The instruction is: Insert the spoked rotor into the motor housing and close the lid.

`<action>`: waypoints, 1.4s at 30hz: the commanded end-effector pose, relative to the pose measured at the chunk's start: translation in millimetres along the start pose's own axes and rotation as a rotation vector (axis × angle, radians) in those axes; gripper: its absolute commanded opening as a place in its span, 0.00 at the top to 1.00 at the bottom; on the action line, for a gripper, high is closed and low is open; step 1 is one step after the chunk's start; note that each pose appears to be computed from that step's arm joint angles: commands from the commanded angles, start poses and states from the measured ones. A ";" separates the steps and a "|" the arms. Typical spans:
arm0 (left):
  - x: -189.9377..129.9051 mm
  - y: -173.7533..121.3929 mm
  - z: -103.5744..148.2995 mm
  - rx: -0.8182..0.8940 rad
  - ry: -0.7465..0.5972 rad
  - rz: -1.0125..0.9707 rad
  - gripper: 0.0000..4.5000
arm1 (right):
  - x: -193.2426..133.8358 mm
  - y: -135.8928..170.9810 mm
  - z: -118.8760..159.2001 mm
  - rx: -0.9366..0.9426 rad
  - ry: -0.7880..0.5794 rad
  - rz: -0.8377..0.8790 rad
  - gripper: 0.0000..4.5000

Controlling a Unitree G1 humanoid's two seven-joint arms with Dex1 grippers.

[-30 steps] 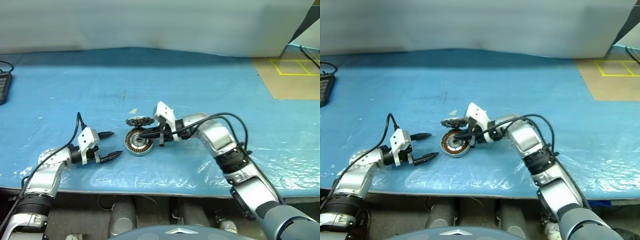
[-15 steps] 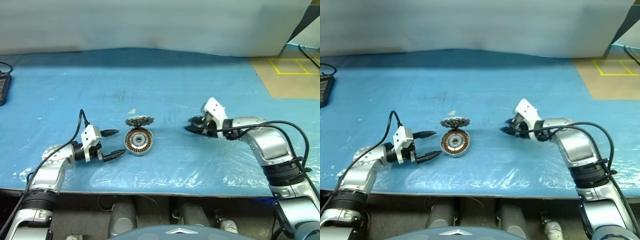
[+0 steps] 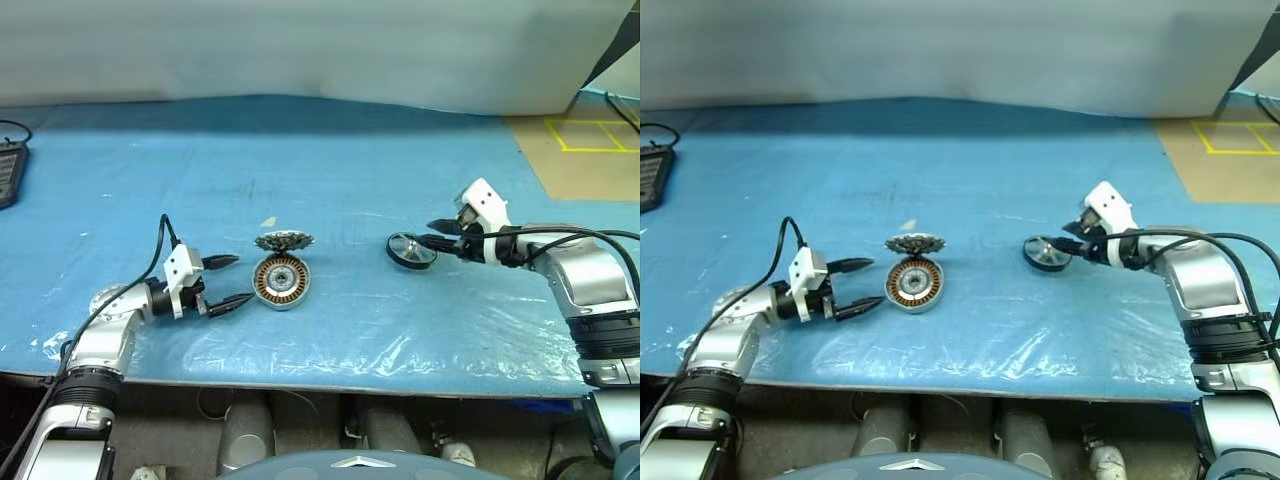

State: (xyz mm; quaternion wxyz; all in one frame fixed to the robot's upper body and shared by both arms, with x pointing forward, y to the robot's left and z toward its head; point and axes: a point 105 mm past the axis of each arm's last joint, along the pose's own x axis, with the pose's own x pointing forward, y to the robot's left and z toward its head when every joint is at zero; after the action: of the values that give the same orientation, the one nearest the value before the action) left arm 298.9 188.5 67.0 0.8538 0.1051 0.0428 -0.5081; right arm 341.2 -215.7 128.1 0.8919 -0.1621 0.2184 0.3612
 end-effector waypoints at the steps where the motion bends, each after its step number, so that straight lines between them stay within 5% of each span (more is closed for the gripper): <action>1: -1.2 3.6 5.1 0.033 -0.016 0.007 0.00 | -5.6 -2.7 9.8 -0.029 -0.032 -0.006 0.39; 5: -1.5 4.0 4.0 0.037 -0.014 0.011 0.00 | -0.9 2.7 10.3 -0.011 -0.036 0.018 0.10; 32: -0.9 3.6 4.7 0.055 -0.008 0.036 0.00 | 9.4 21.8 -18.8 -0.011 0.058 0.086 0.10; 35: -1.0 3.9 4.9 0.056 -0.007 0.038 0.00 | 11.2 22.8 -24.8 0.004 0.071 0.090 0.24; 42: -1.7 4.7 5.0 0.059 -0.004 0.042 0.00 | 12.6 21.7 -33.3 0.021 0.088 0.086 0.74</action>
State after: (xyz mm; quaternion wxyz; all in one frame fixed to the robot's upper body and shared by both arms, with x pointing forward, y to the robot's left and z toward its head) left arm 300.3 191.5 63.2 0.8616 0.1169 0.0427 -0.4921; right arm 326.5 -207.1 96.0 0.8678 -0.1612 0.2588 0.3924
